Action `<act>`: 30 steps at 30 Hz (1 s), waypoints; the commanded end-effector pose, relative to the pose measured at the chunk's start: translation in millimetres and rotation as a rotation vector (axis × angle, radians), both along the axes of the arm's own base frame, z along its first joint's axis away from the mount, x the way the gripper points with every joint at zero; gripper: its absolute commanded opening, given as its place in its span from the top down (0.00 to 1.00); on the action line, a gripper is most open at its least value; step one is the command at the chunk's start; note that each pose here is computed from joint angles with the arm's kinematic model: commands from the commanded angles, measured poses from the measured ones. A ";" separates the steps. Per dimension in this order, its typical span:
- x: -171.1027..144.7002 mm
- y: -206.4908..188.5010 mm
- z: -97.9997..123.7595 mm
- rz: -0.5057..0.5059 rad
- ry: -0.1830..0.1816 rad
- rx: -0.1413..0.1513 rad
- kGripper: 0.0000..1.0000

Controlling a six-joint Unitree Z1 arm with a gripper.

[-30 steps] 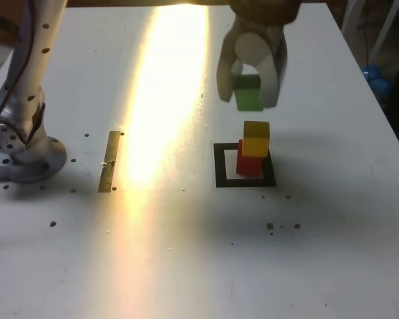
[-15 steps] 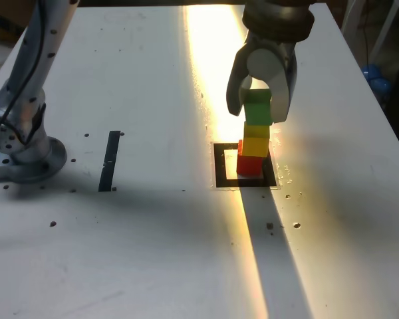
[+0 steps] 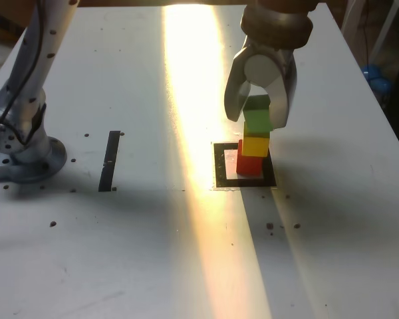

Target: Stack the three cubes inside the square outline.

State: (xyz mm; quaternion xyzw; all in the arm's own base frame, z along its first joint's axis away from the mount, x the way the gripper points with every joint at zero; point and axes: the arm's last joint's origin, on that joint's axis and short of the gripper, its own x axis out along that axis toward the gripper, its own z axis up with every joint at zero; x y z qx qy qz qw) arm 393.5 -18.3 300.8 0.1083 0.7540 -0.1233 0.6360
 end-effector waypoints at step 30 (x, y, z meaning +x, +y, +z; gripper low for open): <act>-108.2 8.9 40.2 0.032 -0.049 0.098 0.00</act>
